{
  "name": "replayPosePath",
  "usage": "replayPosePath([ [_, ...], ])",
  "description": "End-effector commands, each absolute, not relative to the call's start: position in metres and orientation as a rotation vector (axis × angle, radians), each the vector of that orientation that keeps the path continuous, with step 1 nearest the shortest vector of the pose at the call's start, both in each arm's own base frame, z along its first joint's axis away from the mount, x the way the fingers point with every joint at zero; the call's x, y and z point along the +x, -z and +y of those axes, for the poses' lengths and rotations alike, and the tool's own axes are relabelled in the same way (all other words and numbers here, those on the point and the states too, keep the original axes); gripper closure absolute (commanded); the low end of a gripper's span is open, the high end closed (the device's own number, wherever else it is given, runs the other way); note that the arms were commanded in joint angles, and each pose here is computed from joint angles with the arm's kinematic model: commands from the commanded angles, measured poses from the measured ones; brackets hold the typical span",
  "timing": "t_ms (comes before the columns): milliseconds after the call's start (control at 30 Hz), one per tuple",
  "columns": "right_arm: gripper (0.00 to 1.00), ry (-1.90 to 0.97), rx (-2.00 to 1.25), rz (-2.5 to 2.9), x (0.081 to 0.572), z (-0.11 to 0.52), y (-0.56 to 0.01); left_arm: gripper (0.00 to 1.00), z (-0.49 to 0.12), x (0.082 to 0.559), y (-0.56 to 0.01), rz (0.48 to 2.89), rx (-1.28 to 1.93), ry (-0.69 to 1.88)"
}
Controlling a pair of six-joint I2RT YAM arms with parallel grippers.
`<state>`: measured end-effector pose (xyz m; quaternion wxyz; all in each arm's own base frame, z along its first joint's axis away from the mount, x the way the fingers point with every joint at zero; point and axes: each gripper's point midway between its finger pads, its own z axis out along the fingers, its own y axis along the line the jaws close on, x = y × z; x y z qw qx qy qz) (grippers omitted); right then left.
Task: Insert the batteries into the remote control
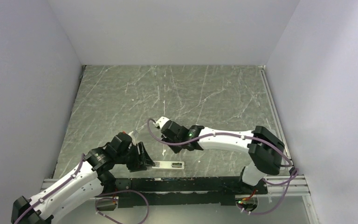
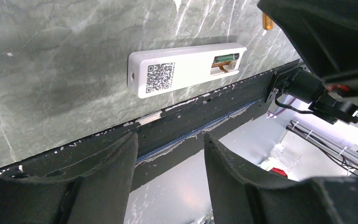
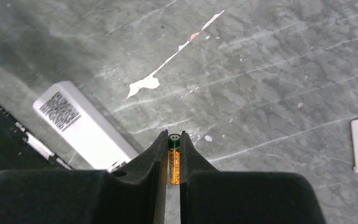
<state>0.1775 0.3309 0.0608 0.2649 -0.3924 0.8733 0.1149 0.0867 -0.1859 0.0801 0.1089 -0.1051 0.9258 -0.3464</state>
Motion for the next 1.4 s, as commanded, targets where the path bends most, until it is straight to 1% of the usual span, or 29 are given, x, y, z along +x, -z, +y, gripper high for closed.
replayPosePath([
  [0,1.00,-0.501,-1.069,2.304,0.162,0.339,-0.079,0.39,-0.197,0.086,-0.088,2.708,-0.308,1.115],
  [267,1.00,-0.771,-1.136,2.203,0.128,0.341,-0.086,0.38,-0.195,0.084,-0.085,2.710,-0.323,1.111],
  [567,1.00,-0.923,-1.237,2.064,0.103,0.345,-0.087,0.38,-0.195,0.085,-0.084,2.715,-0.322,1.100],
  [800,1.00,-0.951,-1.356,1.883,0.088,0.349,-0.087,0.38,-0.196,0.086,-0.083,2.721,-0.317,1.094],
  [1100,1.00,-0.916,-1.391,1.791,0.092,0.351,-0.089,0.38,-0.193,0.085,-0.083,2.719,-0.319,1.085],
  [1367,1.00,-0.834,-1.478,1.768,0.098,0.352,-0.078,0.38,-0.192,0.084,-0.082,2.719,-0.318,1.087],
])
